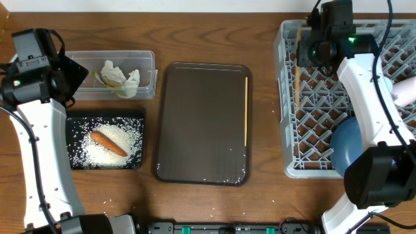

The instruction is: Sort waste into correct bins and load items into the dishwasher rack

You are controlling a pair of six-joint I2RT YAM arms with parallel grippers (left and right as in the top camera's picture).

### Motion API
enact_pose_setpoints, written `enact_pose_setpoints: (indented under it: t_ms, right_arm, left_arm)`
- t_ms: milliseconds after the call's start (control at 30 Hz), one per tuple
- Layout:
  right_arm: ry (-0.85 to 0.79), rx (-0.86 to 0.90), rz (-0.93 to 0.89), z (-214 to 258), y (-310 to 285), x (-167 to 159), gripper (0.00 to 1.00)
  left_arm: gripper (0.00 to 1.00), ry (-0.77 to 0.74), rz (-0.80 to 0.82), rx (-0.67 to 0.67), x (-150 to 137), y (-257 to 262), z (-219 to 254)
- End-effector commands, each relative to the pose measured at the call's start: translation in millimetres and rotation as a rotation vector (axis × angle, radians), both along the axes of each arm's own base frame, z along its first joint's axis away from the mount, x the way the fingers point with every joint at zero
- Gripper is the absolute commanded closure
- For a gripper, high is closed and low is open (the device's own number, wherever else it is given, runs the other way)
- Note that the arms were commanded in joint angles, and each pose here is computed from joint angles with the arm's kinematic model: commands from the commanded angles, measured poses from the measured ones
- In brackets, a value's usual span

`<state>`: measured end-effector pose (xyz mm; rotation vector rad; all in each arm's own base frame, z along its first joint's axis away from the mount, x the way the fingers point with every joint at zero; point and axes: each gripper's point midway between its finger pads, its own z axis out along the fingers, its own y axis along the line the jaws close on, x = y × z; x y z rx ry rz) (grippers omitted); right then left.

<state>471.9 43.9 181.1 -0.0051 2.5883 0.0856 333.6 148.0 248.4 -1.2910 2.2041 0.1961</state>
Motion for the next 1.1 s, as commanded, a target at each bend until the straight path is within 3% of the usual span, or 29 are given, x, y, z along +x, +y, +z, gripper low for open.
enact_pose_setpoints:
  t_ms: [0,167,333,533,767,1067]
  right_arm:
    - [0.012,0.019,0.011,-5,8,-1,0.38]
    - [0.026,0.057,-0.005,0,18,-7,0.33]
    - [0.048,0.173,0.047,12,64,-22,0.33]
    - [0.097,0.195,0.074,2,123,-42,0.32]
    - [0.137,0.039,-0.028,-44,157,-53,0.29]
    - [0.306,-0.002,-0.076,-130,179,-65,0.31]
  left_arm:
    - [0.02,0.001,0.008,0.004,0,3,1]
    - [0.02,0.001,0.008,0.004,0,3,1]
    - [0.02,0.001,0.008,0.004,0,3,1]
    - [0.02,0.001,0.008,0.004,0,3,1]
    - [0.02,0.001,0.008,0.004,0,3,1]
    - [0.02,0.001,0.008,0.004,0,3,1]
